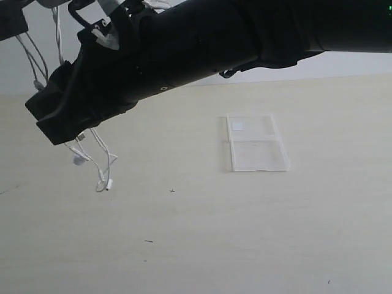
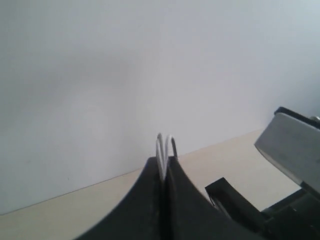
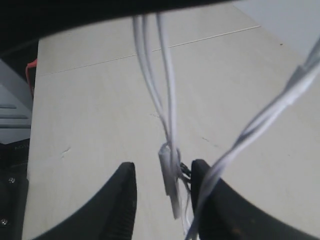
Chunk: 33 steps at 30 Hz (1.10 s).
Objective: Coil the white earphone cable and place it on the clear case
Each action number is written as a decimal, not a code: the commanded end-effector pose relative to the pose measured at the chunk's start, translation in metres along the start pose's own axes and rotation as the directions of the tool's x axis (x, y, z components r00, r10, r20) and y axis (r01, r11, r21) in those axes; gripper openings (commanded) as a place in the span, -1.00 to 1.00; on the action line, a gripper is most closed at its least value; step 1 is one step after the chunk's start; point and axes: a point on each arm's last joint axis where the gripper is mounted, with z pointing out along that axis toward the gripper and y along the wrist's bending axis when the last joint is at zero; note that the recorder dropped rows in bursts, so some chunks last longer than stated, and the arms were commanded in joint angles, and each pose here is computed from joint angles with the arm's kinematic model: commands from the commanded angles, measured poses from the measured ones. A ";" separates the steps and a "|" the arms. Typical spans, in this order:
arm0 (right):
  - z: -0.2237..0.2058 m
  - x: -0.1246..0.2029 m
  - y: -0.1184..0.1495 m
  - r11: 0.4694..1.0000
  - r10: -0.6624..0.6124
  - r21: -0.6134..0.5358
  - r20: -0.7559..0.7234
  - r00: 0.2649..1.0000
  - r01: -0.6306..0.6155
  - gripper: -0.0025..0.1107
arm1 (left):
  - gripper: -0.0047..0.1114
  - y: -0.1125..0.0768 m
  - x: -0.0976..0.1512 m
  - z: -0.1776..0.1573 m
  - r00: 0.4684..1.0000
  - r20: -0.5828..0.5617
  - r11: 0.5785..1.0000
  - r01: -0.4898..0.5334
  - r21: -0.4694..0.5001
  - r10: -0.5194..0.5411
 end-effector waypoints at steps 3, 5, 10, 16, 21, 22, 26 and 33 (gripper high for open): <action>-0.001 -0.005 -0.001 1.000 0.022 -0.001 0.061 0.998 -0.021 -0.30 | -0.92 -0.004 -0.003 -0.002 1.000 0.002 0.999 0.024 0.049 -0.024; -0.001 -0.007 -0.002 1.000 0.026 0.003 0.076 0.997 -0.026 -0.30 | -0.92 -0.004 -0.003 -0.002 1.000 0.002 0.999 0.024 0.049 -0.024; 0.008 0.001 -0.005 0.999 0.035 0.002 0.049 0.998 -0.035 -0.56 | -0.92 -0.005 -0.007 -0.002 1.000 0.013 0.998 0.026 0.050 -0.027; 0.013 0.005 -0.008 0.997 0.076 -0.003 0.053 0.996 -0.076 -0.81 | -0.92 -0.005 -0.011 -0.002 0.999 0.026 0.999 0.026 0.048 -0.028; 0.014 0.006 -0.008 0.998 0.067 -0.001 0.046 0.997 -0.067 -0.96 | -0.92 -0.003 -0.011 -0.002 0.999 0.030 0.999 0.023 0.034 -0.024; 0.014 0.006 -0.008 0.998 0.060 0.004 0.037 0.997 -0.061 -0.96 | -0.92 -0.002 -0.012 -0.002 0.999 0.033 1.000 0.020 0.021 -0.021; 0.009 0.009 -0.011 0.997 0.057 0.054 -0.020 0.998 -0.056 -0.96 | -0.92 0.003 -0.009 -0.002 0.999 0.031 0.999 -0.015 -0.028 0.016; -0.015 0.007 -0.016 0.975 0.040 0.220 -0.143 0.989 -0.007 -0.96 | -0.92 0.005 0.009 -0.003 1.000 -0.025 0.999 -0.019 -0.038 0.018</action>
